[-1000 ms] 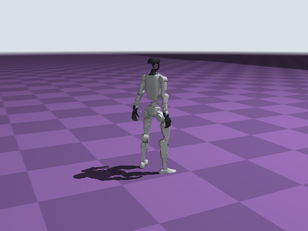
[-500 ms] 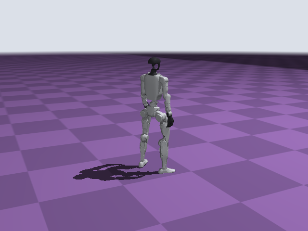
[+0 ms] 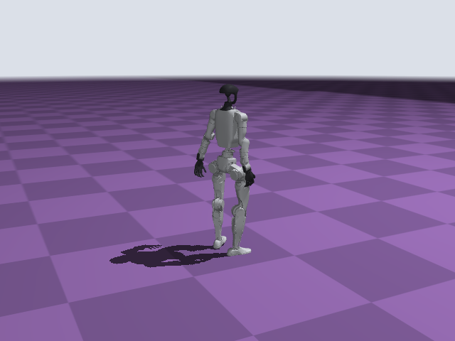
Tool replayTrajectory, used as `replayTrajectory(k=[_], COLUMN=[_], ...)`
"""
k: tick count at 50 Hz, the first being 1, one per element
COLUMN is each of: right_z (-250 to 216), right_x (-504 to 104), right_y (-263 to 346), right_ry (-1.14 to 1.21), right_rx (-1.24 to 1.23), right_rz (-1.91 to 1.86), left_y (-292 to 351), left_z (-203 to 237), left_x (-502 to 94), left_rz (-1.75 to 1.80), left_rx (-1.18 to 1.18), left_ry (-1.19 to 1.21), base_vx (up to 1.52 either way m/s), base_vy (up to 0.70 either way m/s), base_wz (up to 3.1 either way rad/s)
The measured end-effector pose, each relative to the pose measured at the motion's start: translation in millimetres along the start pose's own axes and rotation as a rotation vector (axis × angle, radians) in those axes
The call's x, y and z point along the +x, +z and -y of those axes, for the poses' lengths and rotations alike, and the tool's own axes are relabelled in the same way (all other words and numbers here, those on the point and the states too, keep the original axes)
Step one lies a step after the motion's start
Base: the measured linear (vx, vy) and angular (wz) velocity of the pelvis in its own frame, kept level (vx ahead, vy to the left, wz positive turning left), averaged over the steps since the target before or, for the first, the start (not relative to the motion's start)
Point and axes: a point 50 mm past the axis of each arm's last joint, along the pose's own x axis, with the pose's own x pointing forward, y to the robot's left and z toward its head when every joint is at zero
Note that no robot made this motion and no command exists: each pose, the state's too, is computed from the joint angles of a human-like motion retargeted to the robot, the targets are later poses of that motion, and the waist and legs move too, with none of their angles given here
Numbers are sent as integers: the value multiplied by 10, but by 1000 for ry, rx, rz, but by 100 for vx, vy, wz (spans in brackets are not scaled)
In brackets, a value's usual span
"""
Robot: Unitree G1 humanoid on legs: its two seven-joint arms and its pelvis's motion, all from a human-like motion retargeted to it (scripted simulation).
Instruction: Kungfu
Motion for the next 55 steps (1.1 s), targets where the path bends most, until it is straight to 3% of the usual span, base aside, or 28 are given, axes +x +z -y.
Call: replayTrajectory(k=[8, 15, 25, 28, 36, 40, 47, 52, 55], right_z=[66, -27, 15, 66, 247, 361, 480, 574, 705], right_x=[-33, -49, -94, -90, -100, -127, -185, -229, -268], right_y=[-110, -138, -196, -153, -66, -81, -183, -250, -262], right_ry=[-15, 29, -32, -74, -135, -180, -236, -260, -277], right_rx=[236, 666, 1347, 1545, 1836, 1901, 1903, 1681, 1199], right_rz=[-68, 52, 248, 352, 545, 590, 588, 476, 297], left_y=[319, 684, 1153, 1152, 988, 926, 945, 950, 875], left_z=[425, 639, 701, 629, 305, 202, 118, 105, 8], left_x=[109, 96, -50, -72, -97, -108, -144, -152, -146], left_rz=[246, 456, 842, 916, 984, 1019, 1031, 979, 837], left_rx=[-321, -886, -1772, -1928, -1939, -1994, -1881, -1686, -1394], left_ry=[-6, -82, -530, -567, -451, -424, -426, -412, -268], base_vx=[-7, -6, -3, -5, -7, -6, -5, -1, 0], base_vy=[3, -9, -11, -8, -6, -3, -1, 0, 0], base_wz=[-11, 17, -8, 9, -7, 3, 7, 2, 0])
